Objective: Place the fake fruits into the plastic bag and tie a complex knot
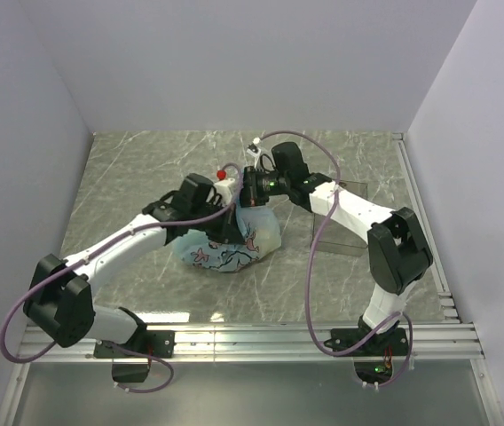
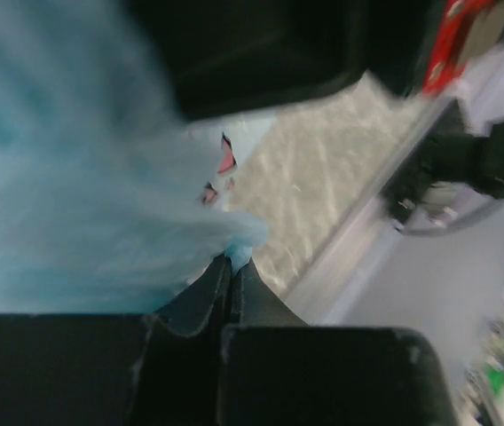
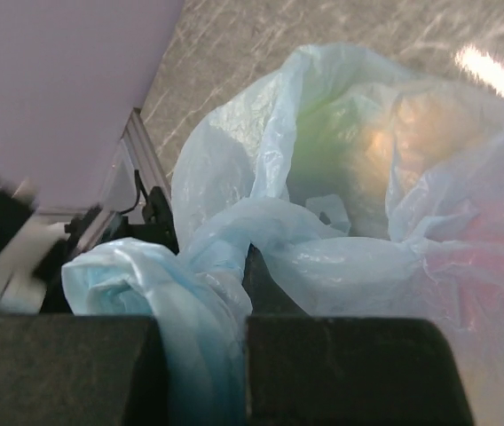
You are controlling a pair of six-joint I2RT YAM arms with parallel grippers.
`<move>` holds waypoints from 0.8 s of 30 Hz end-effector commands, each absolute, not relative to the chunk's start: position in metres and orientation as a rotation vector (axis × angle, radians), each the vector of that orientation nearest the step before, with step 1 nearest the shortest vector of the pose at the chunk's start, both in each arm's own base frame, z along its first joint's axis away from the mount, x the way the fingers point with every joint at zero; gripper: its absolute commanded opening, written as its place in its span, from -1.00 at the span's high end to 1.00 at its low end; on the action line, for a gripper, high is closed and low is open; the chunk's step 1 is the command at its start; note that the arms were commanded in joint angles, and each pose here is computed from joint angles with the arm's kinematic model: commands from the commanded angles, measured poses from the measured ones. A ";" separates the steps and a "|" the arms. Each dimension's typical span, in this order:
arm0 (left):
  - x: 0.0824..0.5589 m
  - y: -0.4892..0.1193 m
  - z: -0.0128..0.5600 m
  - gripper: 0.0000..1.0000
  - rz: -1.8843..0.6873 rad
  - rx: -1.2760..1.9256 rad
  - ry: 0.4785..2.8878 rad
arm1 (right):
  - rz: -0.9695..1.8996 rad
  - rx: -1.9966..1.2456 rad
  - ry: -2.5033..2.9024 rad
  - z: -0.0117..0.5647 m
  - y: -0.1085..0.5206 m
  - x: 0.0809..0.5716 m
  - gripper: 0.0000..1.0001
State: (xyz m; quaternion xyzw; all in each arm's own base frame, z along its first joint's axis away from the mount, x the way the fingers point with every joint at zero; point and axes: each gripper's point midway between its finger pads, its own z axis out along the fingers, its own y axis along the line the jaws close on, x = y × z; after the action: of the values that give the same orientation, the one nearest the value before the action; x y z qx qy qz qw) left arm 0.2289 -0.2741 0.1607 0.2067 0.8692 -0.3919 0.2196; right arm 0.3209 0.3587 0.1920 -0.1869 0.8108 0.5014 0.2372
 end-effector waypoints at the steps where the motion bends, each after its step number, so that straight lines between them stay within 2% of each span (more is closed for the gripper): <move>1: 0.251 -0.280 0.143 0.99 -0.840 0.430 2.410 | 1.393 -0.369 2.160 0.215 0.363 0.337 1.00; 4: 0.275 -0.253 0.120 0.99 -0.618 0.292 2.466 | 1.385 -0.363 2.157 0.219 0.355 0.328 1.00; 10: 0.320 -0.204 0.110 0.99 -0.411 0.022 2.449 | 1.418 -0.360 2.179 0.215 0.347 0.309 1.00; 14: 0.336 -0.213 0.129 0.99 -0.591 -0.039 2.368 | 1.481 -0.365 2.191 0.213 0.350 0.300 1.00; 19: 0.319 -0.242 0.144 0.99 -0.840 0.055 2.332 | 1.552 -0.387 2.159 0.221 0.357 0.294 1.00; 24: 0.313 -0.256 0.149 0.99 -0.976 0.028 2.300 | 1.622 -0.378 2.137 0.227 0.363 0.286 1.00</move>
State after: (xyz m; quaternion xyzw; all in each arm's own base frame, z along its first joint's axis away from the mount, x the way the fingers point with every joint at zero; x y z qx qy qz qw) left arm 0.3103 -0.2388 0.1223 0.0129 0.9034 -0.3077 0.2983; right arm 0.3003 0.3554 0.1910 -0.1147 0.8068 0.5423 0.2044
